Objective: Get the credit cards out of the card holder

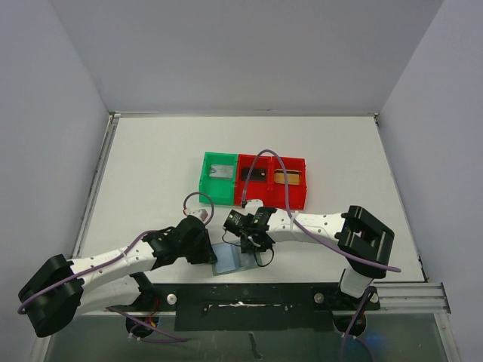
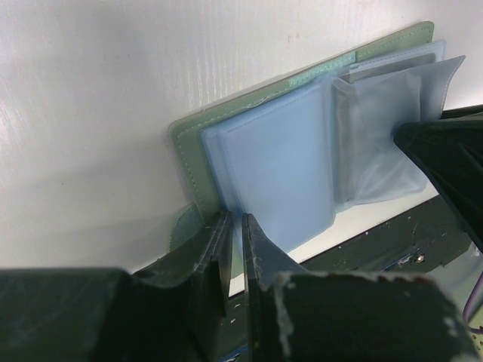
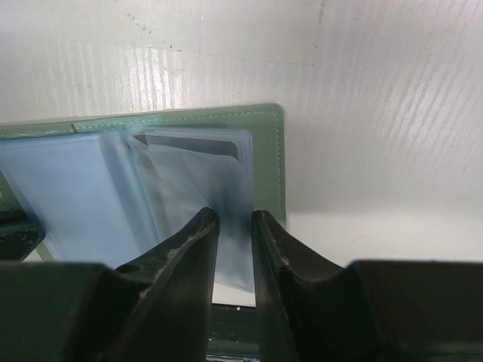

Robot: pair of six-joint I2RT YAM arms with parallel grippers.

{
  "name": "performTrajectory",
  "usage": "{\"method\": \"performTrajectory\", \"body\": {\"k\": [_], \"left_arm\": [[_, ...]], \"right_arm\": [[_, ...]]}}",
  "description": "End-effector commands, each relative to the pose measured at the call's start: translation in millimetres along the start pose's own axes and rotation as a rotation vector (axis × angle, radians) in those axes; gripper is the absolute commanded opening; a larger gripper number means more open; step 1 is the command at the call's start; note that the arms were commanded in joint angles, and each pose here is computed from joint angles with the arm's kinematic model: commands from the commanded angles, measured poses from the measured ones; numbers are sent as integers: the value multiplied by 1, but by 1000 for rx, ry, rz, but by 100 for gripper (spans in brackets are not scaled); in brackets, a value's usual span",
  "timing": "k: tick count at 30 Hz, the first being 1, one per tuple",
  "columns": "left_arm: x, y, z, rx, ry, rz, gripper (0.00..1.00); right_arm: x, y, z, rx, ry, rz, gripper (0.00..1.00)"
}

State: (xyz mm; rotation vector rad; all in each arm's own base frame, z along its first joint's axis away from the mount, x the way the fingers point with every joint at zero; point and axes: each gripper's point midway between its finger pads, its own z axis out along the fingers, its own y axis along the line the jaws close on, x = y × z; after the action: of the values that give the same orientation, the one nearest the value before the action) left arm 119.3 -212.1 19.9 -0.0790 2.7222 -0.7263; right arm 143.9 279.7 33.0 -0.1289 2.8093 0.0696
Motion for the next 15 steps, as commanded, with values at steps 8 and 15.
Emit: {"method": "performTrajectory", "body": {"k": [8,15], "left_arm": [[-13,-21,-4,58,-31,28,11],[-13,-21,-4,59,-30,30,11]], "right_arm": [[-4,8,2,-18,-19,12,36],[-1,12,5,-46,-15,10,20]]}}
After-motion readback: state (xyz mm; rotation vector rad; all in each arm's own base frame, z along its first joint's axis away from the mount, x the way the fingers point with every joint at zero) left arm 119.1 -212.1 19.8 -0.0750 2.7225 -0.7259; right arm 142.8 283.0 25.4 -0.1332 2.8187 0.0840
